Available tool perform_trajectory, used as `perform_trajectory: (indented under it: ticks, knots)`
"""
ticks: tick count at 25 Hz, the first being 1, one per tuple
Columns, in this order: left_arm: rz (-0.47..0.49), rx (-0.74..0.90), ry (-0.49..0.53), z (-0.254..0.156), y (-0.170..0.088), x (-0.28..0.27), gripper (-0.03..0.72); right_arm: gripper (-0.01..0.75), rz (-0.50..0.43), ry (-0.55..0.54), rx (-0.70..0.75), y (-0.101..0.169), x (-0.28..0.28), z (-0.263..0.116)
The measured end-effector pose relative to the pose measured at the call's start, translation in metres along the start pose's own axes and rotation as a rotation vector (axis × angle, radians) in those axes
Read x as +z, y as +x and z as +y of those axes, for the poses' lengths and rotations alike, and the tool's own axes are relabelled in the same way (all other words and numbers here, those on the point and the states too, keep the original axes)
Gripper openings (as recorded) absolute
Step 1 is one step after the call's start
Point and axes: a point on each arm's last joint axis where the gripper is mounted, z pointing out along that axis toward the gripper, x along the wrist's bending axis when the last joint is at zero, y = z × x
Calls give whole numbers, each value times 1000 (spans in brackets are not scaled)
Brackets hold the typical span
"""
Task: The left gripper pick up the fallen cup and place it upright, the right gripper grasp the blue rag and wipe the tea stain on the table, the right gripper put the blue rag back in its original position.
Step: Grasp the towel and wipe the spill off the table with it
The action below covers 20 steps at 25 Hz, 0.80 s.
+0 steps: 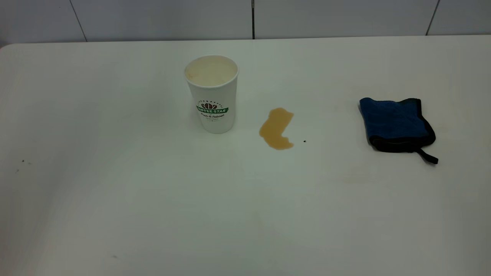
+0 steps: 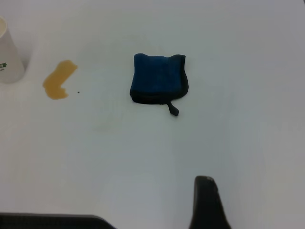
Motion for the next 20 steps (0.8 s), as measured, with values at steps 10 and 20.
perform_trajectory:
  ticks: [10, 20]
  knots:
    - [53, -40, 63, -29, -8, -99, 564, 533, 1, 0, 0, 0, 0, 0]
    - [-3, 49, 369, -151, -47, -80, 564, 533, 1, 0, 0, 0, 0, 0]
